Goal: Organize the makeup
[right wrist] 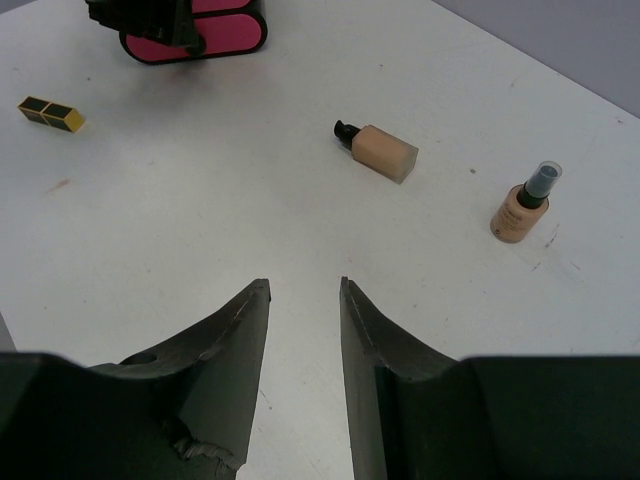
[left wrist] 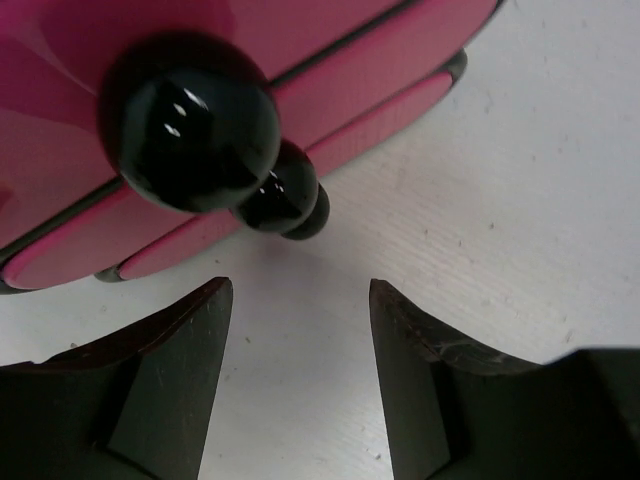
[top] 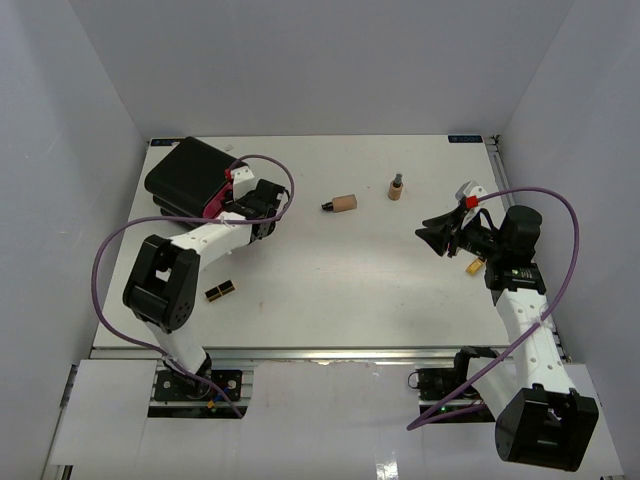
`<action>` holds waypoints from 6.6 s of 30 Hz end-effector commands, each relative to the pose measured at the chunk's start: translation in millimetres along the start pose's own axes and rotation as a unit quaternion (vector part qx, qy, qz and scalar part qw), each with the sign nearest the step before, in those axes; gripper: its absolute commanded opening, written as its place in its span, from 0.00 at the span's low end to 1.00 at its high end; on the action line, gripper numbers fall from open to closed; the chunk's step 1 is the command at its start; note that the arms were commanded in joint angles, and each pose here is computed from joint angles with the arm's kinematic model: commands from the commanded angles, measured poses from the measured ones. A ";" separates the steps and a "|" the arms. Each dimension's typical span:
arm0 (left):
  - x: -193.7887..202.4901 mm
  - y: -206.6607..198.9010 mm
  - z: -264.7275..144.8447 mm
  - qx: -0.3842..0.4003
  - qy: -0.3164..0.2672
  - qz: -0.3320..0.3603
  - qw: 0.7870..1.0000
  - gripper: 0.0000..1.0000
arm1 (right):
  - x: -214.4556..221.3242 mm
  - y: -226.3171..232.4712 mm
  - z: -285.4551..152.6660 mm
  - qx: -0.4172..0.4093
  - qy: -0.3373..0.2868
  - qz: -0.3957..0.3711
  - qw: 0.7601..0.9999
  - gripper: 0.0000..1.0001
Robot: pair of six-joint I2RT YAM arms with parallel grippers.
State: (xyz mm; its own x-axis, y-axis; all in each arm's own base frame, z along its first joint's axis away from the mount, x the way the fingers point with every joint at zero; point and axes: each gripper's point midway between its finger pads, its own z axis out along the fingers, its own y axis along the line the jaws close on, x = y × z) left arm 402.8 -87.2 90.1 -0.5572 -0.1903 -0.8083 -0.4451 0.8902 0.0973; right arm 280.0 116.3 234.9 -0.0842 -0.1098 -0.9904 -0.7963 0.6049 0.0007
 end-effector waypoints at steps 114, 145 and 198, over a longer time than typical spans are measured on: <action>7.4 -281.0 -49.0 0.561 -0.068 0.436 0.700 0.82 | -6.1 38.0 -10.0 -0.113 -0.032 -0.108 0.987 0.92; 22.8 -286.6 -16.0 0.537 -0.094 0.488 0.682 0.80 | -5.8 37.7 -10.0 -0.114 -0.031 -0.106 0.987 0.93; -74.4 12.0 -95.5 0.211 -0.104 0.177 0.956 0.00 | -11.3 41.5 -14.1 -0.114 -0.037 -0.108 0.987 0.93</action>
State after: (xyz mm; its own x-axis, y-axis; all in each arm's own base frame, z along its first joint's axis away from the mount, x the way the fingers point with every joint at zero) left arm 357.1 -138.3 194.3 -0.4840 0.1890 -0.8544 0.2658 0.9620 0.0622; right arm 242.8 129.9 243.3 0.1264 -0.1658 -0.9780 -0.8986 0.3985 -0.1837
